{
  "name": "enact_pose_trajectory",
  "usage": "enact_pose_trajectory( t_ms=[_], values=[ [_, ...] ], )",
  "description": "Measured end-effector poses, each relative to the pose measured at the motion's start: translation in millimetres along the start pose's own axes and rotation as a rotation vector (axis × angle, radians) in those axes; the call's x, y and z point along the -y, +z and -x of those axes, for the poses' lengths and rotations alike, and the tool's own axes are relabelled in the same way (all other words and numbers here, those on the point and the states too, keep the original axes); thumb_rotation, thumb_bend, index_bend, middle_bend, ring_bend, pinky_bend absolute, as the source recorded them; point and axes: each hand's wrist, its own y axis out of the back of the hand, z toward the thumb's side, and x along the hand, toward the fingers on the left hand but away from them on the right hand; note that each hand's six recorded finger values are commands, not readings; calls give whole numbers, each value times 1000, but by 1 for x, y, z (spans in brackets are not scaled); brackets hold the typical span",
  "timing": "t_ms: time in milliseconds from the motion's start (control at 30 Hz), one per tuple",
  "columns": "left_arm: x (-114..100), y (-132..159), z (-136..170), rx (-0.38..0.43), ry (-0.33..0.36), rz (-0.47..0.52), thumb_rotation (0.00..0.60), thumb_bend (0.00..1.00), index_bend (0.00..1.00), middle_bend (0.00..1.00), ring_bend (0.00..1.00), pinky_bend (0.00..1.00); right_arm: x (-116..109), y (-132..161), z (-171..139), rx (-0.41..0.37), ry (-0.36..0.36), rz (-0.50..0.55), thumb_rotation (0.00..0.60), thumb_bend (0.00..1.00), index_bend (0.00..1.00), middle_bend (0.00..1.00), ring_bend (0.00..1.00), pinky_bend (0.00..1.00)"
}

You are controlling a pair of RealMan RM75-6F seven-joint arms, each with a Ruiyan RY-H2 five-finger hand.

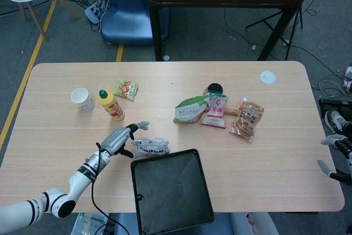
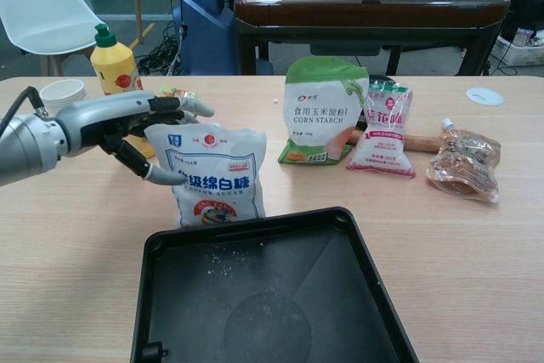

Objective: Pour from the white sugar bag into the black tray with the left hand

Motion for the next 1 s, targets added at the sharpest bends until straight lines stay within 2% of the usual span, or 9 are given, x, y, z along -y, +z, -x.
enact_pose_trajectory(
  t_ms=[300, 567, 733, 1000],
  values=[
    [-30, 2, 31, -9, 59, -44, 600, 175, 80, 151, 105, 330, 0, 2, 1, -13, 2, 1, 600, 260, 387, 351, 251, 215],
    [-70, -4, 85, -47, 159, -106, 600, 175, 78, 146, 102, 329, 1, 2, 0, -4, 16, -5, 600, 259, 387, 351, 252, 215],
    [-98, -24, 135, -150, 267, -203, 600, 175, 94, 146, 102, 329, 6, 2, 1, 10, 51, -6, 600, 260, 386, 351, 252, 215],
    [-110, -59, 205, -349, 398, -315, 600, 175, 109, 146, 102, 329, 16, 10, 9, -4, 98, -6, 600, 260, 386, 352, 252, 215]
  ],
)
